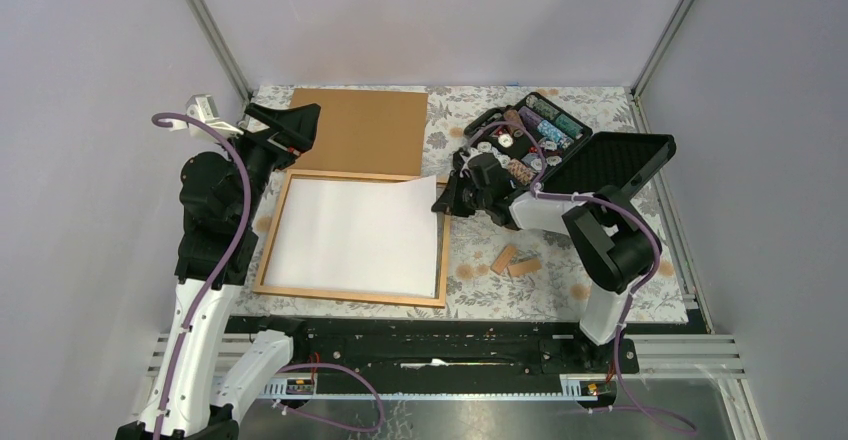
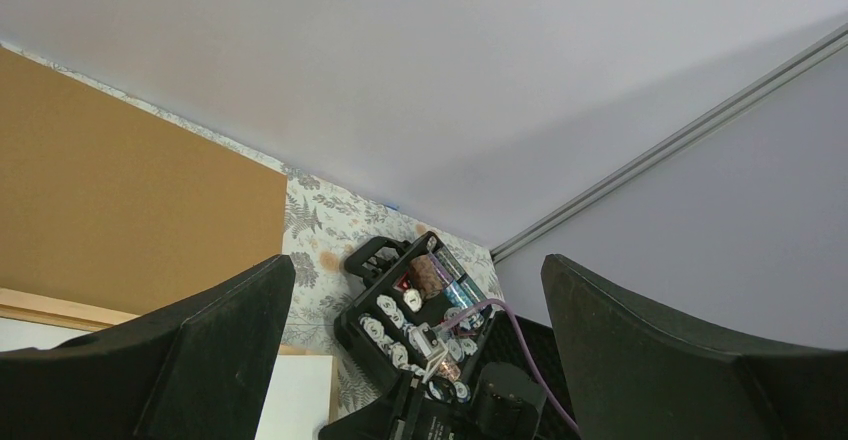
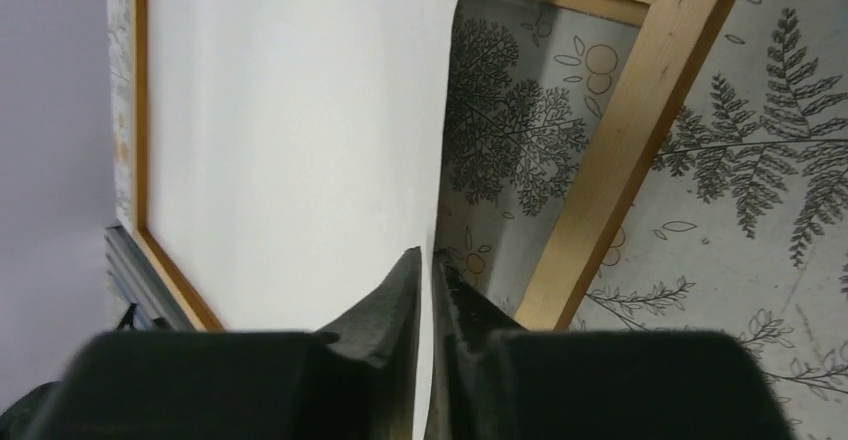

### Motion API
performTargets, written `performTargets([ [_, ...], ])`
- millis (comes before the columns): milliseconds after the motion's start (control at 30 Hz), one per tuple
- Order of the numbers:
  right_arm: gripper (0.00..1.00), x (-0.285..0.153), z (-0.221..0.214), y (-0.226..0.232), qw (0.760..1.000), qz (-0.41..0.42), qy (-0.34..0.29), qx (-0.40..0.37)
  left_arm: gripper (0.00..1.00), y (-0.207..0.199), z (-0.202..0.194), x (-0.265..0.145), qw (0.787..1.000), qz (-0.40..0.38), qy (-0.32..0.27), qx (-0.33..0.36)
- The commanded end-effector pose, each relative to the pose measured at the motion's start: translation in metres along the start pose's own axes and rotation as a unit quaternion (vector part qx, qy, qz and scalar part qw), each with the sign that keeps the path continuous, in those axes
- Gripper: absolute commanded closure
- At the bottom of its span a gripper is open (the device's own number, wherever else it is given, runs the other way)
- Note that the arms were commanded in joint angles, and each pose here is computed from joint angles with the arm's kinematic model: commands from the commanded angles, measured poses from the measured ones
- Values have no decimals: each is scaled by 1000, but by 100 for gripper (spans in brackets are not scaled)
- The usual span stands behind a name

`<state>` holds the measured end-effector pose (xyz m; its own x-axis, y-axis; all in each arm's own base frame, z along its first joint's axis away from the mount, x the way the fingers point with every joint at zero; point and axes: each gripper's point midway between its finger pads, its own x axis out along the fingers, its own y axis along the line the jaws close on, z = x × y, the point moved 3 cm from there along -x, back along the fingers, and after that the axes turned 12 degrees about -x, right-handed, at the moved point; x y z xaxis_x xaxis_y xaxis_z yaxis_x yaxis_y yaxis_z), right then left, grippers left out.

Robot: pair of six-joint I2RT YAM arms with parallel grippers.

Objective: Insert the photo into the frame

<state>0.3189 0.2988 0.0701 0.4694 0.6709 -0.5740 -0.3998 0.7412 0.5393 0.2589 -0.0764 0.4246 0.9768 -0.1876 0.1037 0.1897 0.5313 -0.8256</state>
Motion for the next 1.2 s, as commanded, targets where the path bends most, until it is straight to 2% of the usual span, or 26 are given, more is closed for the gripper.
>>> performTargets([
  [0, 75, -7, 21, 10, 999, -18, -26, -21, 1, -12, 6, -1, 1000, -25, -13, 0],
  [133, 53, -33, 27, -2, 994, -95, -15, -60, 1, -12, 8, -3, 1000, -22, -15, 2],
  [233, 40, -74, 36, -17, 977, -183, -17, -108, 1, -14, 12, -8, 1000, -16, -20, 8],
  [300, 29, -102, 40, -18, 968, -209, -15, -140, 1, -17, 14, -12, 1000, -19, -23, 8],
  [367, 3, -122, 48, -8, 966, -200, -33, -159, 1, -18, 14, -15, 999, -23, -24, 4],
  [400, 1, -125, 49, 0, 969, -179, -38, -166, 1, -17, 12, -15, 999, -24, -22, 0],
  [567, 0, -126, 77, 43, 981, -75, -117, -133, 1, -8, -6, 0, 999, -18, 19, -20],
  [700, 0, -118, 110, 66, 976, -31, -173, -125, 1, 12, -25, 22, 998, 14, 61, -22],
  [867, 0, -85, 159, 47, 968, -133, -193, -85, 1, 50, -48, 64, 993, 70, 92, -26],
  [1167, 0, 15, 199, 9, 969, -154, -191, 9, 1, 137, -86, 168, 980, 172, 84, -54],
])
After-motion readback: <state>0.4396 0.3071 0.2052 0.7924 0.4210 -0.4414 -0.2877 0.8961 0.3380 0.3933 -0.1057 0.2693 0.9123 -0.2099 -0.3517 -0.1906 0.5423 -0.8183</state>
